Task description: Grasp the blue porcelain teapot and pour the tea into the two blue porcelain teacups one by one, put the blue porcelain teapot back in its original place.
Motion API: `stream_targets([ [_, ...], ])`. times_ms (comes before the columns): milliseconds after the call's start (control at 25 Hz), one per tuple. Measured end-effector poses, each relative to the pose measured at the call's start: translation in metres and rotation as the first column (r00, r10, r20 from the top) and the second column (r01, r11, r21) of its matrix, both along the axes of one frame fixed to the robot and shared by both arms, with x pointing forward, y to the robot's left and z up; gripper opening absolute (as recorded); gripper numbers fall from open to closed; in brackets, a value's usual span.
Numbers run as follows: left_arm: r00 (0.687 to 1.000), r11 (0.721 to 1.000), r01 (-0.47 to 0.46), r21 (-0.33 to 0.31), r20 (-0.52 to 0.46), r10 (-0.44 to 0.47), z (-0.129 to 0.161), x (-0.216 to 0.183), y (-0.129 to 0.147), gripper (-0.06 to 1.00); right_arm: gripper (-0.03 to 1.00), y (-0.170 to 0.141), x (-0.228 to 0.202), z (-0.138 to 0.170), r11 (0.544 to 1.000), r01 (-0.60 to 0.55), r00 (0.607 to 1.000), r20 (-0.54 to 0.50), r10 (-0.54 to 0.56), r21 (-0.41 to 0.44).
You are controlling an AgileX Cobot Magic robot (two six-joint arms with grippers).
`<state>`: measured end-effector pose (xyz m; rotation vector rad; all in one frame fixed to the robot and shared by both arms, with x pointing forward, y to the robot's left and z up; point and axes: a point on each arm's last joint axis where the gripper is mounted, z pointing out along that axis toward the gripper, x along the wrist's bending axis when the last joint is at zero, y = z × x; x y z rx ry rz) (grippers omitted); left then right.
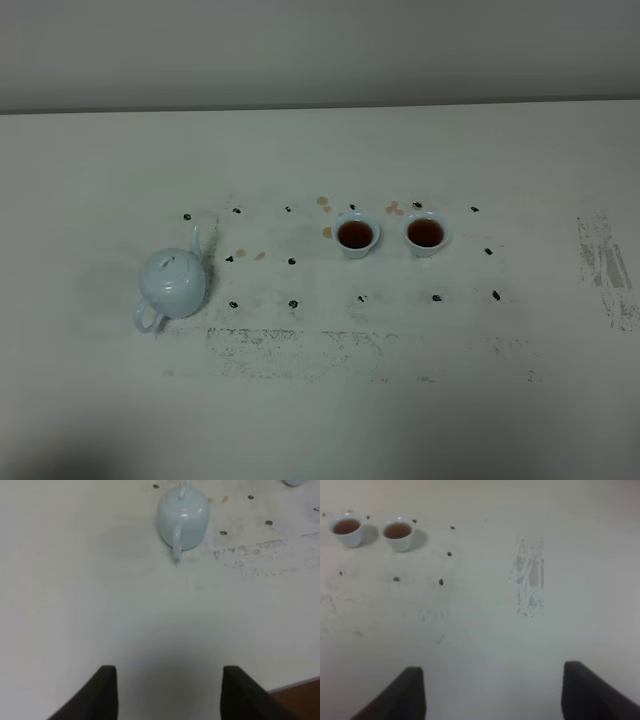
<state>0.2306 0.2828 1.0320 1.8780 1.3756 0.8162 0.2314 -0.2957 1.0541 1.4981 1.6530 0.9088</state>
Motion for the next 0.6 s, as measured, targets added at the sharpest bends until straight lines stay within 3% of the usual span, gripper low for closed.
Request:
stream_targets([
  [240,1.000,1.000,0.000,-0.010,-0.001,0.000,0.0001,0.0000,-0.0005,0.45,0.56,0.0000,0.0000,0.0000,1.000,0.000,1.000,0.000,0.000,0.000],
  [440,0.998,0.994,-0.062,-0.092,-0.011,0.061,0.0006,0.0004,-0.0004,0.45,0.56,0.0000,0.0000,0.0000,1.000,0.000,1.000,0.000,0.000,0.000],
  [600,0.997,0.992,-0.076,-0.100,-0.015,0.074,0.0005,0.0004,0.0001,0.45,0.56,0.0000,0.0000,0.0000,1.000,0.000,1.000,0.000,0.000,0.000],
])
